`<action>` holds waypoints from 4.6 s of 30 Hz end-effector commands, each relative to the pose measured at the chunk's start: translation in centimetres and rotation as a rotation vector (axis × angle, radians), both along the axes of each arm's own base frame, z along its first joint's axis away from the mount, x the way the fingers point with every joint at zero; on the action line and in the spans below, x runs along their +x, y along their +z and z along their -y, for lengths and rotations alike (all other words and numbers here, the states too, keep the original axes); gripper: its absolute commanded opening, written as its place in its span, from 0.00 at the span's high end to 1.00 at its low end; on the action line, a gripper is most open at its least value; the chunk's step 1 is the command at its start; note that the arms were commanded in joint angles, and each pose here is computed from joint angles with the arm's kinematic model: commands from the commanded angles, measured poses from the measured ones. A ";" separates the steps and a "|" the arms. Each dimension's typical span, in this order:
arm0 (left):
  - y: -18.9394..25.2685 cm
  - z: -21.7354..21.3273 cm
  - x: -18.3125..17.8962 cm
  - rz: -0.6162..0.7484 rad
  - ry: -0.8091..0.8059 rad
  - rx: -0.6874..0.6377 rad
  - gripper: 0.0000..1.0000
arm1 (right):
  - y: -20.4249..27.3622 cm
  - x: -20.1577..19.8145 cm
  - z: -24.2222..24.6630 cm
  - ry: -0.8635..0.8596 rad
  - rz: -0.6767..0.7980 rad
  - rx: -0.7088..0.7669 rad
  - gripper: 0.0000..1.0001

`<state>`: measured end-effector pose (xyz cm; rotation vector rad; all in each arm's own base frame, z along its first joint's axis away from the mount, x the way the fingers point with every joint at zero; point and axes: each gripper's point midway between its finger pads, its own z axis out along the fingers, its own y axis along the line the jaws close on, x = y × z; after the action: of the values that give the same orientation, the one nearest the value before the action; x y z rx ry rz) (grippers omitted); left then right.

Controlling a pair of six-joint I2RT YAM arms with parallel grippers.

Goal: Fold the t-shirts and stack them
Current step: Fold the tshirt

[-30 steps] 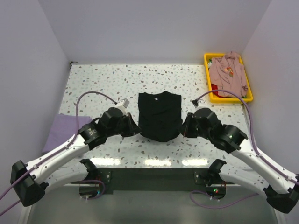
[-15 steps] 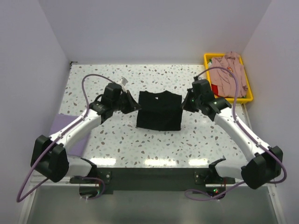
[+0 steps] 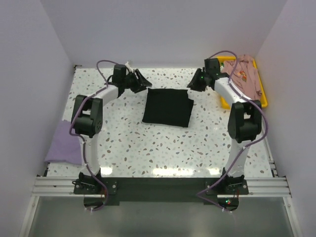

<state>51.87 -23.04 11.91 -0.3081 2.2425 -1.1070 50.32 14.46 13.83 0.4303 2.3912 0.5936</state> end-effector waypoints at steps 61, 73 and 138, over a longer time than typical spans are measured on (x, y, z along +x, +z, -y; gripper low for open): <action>-3.5 -3.6 -7.4 0.011 0.206 0.078 0.61 | -10.5 -3.1 -9.4 0.245 -0.033 0.070 0.53; -4.2 -3.8 -6.0 0.003 0.170 0.165 0.57 | -9.6 -3.0 -8.3 0.226 -0.026 0.003 0.50; -4.7 2.1 -2.7 0.089 -0.038 0.164 0.42 | -6.8 -11.0 1.8 -0.034 -0.090 -0.262 0.39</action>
<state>47.70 -25.50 4.26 -0.2020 2.3293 -0.9474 39.33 13.60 3.60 0.3764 2.5850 0.2376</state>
